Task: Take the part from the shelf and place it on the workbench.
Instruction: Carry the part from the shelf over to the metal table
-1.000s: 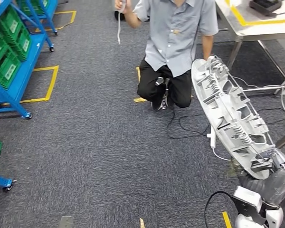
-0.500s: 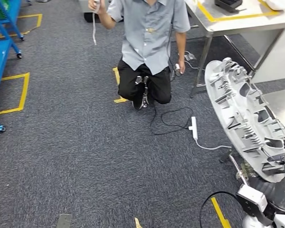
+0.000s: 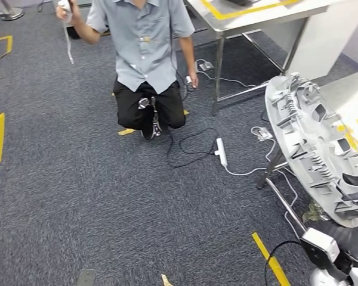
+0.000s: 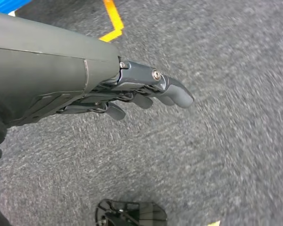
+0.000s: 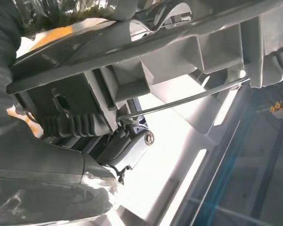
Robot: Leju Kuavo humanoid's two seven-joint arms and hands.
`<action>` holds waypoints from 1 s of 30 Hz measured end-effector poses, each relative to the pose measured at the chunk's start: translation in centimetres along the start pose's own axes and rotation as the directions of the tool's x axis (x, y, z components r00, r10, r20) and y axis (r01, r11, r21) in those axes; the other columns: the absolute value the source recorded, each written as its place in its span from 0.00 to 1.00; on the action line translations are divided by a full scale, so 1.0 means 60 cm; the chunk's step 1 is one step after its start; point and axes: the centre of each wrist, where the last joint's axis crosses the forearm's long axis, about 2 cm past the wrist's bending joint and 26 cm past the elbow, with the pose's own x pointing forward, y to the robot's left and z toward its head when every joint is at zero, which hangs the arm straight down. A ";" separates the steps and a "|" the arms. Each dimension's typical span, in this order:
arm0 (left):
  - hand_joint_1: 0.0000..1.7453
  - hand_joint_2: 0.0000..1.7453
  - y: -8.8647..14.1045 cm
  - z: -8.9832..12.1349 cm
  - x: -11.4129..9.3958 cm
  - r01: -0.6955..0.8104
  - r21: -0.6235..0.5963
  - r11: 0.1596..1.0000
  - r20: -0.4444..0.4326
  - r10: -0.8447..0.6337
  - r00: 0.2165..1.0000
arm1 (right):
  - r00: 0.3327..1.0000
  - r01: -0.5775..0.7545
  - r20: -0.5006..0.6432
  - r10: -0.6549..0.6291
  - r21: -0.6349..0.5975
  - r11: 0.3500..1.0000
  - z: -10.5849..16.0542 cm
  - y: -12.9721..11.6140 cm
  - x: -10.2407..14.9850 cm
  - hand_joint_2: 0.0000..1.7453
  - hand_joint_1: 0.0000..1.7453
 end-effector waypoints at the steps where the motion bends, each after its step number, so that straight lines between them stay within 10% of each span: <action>1: 0.00 1.00 0.000 0.001 -0.001 0.000 0.000 1.000 -0.001 0.000 1.000 | 1.000 -0.019 0.015 0.019 0.004 1.000 -0.001 0.000 0.000 1.00 1.00; 30: 0.00 1.00 -0.003 -0.001 0.004 -0.001 -0.008 1.000 0.003 0.001 1.000 | 0.970 -0.222 0.090 0.224 -0.030 0.975 -0.041 0.002 -0.010 1.00 1.00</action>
